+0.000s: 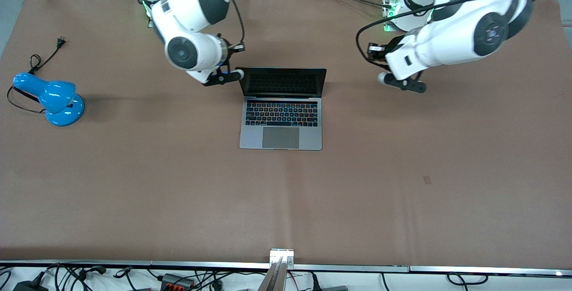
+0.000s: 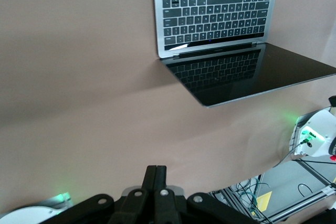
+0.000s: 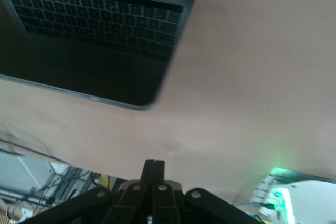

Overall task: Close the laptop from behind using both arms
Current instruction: 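Move both grippers toward the laptop screen's back edge, then lower both grippers behind the screen and press against its back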

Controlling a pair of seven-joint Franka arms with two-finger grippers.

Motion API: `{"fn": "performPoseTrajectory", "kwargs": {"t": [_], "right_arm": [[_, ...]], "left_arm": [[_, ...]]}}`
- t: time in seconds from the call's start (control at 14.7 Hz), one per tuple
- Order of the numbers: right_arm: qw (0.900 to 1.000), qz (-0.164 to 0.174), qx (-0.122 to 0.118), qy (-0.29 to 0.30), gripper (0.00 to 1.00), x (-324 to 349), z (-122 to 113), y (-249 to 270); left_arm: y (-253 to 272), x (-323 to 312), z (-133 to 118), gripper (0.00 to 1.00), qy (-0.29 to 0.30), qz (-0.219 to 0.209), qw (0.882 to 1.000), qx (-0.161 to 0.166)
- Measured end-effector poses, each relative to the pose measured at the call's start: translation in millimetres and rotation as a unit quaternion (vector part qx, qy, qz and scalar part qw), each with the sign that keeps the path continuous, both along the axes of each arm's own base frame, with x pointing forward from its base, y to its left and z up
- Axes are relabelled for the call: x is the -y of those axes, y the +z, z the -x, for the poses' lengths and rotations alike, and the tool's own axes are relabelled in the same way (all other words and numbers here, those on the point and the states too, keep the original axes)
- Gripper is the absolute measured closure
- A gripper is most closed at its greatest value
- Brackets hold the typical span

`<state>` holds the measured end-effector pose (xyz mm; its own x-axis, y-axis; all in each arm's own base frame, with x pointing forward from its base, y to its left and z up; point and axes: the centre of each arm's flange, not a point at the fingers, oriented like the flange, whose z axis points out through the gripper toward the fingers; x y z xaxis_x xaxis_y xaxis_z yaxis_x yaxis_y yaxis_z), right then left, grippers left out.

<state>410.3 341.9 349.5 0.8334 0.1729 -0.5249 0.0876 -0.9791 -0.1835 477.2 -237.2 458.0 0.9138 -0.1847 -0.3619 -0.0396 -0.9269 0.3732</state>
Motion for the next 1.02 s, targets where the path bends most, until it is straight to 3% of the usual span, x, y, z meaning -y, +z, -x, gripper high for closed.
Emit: {"fn": "performPoseTrajectory", "kwargs": {"t": [0.14,0.54,0.75,1.02], "right_arm": [[1.0,0.004,0.011,-0.006,0.99,-12,7,-5],[0.999,0.004,0.032,-0.021,0.99,-17,-2,-24],[0.999,0.0,0.042,-0.029,0.99,-14,-9,-22],[0.998,0.004,0.053,-0.025,0.99,-13,-13,-23]], "left_arm": [[-24,31,18,0.99,-0.015,-0.002,1.0,0.014],[-102,69,68,0.99,-0.012,0.005,1.0,-0.008],[-120,85,76,0.99,-0.001,0.012,1.0,0.005],[-141,98,65,0.99,0.033,0.027,0.999,0.033]]}}
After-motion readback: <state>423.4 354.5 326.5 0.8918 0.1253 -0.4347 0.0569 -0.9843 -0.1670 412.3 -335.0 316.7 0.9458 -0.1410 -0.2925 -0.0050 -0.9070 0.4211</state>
